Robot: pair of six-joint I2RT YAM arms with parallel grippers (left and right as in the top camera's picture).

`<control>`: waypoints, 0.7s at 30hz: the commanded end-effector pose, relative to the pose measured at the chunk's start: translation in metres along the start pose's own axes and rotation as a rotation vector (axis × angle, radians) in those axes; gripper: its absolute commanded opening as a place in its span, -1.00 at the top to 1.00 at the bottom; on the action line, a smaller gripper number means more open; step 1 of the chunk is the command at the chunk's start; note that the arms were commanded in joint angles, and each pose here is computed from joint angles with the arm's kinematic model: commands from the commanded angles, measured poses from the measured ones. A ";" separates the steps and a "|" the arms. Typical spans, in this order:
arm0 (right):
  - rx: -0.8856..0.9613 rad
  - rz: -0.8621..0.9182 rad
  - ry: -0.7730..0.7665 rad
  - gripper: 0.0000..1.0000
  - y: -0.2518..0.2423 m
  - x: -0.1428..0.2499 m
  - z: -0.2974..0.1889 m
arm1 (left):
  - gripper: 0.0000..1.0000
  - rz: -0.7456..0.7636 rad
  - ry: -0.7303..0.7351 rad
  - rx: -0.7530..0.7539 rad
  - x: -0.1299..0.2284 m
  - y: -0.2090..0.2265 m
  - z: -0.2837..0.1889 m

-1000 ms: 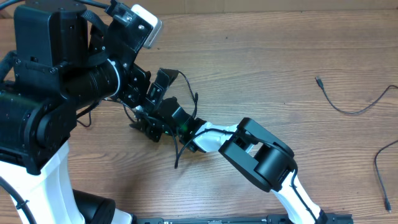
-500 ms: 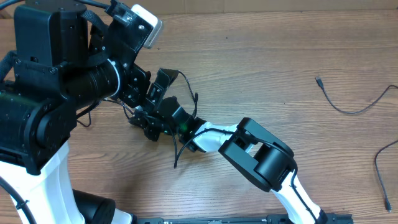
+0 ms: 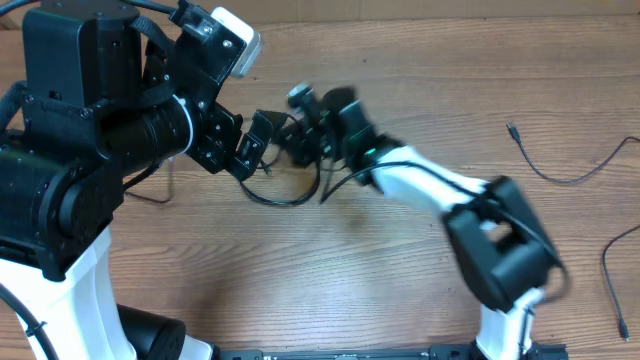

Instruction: Untangle cables

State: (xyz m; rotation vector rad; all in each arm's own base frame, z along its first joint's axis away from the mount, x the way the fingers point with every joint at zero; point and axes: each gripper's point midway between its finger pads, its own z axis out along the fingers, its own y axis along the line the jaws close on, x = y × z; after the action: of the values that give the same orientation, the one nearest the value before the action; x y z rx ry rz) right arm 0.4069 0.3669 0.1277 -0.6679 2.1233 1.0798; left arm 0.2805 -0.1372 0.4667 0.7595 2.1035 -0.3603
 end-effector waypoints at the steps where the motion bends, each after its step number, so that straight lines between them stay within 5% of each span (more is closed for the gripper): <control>1: -0.059 -0.002 -0.051 0.93 0.034 -0.040 -0.043 | -0.99 -0.014 -0.004 0.000 -0.001 -0.001 0.000; 8: -0.003 0.007 -0.102 0.93 0.056 -0.070 -0.105 | -0.99 -0.014 -0.004 0.000 -0.001 -0.001 0.000; 21: 0.426 0.090 -0.338 0.92 0.031 -0.112 -0.243 | -0.99 -0.014 -0.004 0.000 -0.001 -0.001 0.000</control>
State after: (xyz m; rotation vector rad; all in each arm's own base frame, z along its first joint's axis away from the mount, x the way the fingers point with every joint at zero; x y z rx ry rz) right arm 0.3735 0.2282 0.3153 -0.2905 2.0414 0.8025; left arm 0.2804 -0.1372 0.4666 0.7592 2.1040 -0.3606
